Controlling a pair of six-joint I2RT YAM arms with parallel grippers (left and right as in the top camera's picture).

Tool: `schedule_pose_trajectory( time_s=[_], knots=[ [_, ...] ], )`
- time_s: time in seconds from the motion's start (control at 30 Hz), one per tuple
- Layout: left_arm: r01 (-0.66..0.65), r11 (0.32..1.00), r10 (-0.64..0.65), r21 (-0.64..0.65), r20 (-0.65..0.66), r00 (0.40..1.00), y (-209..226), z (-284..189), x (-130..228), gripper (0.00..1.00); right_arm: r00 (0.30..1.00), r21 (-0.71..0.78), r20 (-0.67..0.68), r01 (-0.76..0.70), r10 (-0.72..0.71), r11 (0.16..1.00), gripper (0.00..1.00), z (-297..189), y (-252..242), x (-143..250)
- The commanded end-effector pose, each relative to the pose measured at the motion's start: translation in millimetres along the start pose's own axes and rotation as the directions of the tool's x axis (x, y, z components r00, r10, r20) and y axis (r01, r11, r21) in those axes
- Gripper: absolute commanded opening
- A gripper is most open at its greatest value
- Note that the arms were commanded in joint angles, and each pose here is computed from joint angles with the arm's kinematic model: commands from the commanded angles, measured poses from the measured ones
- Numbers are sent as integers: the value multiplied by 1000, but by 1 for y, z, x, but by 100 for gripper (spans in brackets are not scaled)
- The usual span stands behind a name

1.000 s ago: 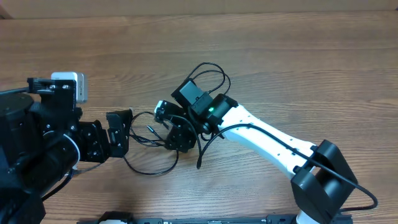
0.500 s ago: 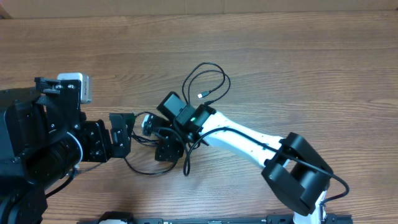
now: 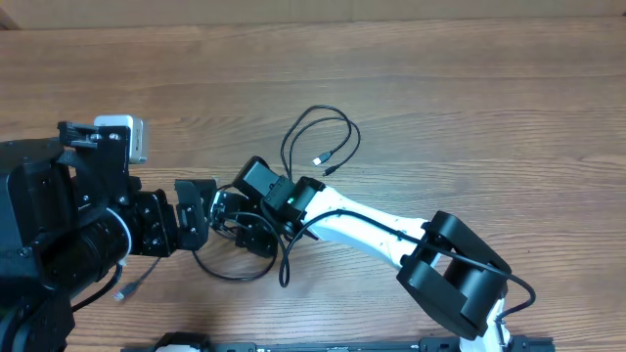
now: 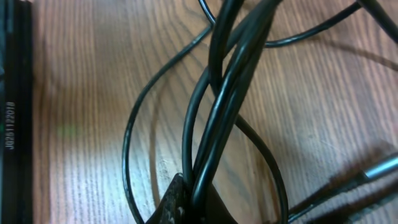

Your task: Untangle cables

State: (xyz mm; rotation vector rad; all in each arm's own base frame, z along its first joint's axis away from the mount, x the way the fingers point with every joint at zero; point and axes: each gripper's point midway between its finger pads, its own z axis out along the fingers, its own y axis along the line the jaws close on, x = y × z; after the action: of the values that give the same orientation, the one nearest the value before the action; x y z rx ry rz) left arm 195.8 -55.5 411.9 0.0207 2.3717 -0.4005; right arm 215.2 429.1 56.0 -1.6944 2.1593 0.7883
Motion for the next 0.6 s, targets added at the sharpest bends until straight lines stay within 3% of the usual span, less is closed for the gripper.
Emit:
schedule_pose_trajectory(
  time_s=[0.0, 0.33, 0.57],
  knots=[
    [4, 1000, -4, 14, 7, 1000, -3, -3, 0, 100, 999, 108, 32, -27, 24, 994, 4, -20, -29, -12],
    [4, 1000, -4, 15, 8, 1000, -3, -3, 0, 100, 954, 295, 289, -171, 83, 940, 4, -144, -85, -63],
    [3, 1000, -3, 15, 13, 1000, -3, -3, -1, 100, 903, 349, 424, -237, 73, 907, 4, -230, -83, -73]
  ],
)
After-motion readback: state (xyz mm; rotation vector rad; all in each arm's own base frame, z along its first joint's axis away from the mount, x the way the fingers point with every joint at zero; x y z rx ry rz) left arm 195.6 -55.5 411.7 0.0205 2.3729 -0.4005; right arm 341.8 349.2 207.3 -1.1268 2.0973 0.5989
